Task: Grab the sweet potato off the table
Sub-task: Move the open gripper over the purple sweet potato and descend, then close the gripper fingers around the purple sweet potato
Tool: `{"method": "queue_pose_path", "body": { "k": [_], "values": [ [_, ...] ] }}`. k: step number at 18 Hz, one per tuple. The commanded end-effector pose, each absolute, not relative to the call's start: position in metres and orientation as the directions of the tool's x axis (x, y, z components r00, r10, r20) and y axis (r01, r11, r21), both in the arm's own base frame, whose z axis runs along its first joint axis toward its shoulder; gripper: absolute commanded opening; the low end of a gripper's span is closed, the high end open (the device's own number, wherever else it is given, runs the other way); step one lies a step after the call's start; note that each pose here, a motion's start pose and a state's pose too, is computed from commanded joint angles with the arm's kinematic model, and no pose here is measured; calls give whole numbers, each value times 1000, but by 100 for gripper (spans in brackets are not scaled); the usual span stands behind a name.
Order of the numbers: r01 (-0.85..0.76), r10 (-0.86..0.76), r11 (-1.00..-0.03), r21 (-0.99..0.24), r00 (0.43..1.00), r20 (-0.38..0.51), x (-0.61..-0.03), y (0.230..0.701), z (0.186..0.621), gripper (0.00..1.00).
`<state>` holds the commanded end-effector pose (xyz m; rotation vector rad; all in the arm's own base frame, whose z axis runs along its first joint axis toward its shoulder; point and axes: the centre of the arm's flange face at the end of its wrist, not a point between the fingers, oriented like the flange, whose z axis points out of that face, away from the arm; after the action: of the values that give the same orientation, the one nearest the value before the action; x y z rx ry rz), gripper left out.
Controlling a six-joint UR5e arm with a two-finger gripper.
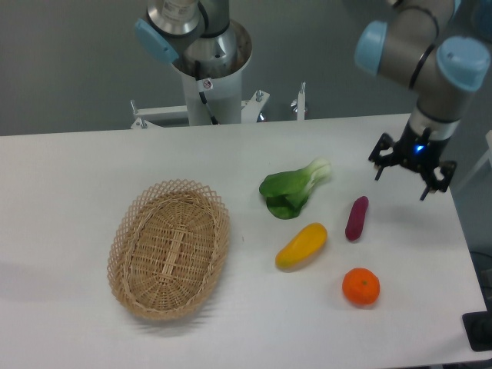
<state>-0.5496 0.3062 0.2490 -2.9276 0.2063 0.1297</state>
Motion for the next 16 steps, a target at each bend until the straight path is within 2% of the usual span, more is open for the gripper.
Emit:
{"method": "queue_pose_path", "body": {
  "k": [6, 16],
  "values": [
    [-112, -106, -975, -192, 993, -45, -527, 331, 217, 100],
    [-131, -124, -985, -111, 990, -65, -514, 334, 190, 100]
  ]
}}
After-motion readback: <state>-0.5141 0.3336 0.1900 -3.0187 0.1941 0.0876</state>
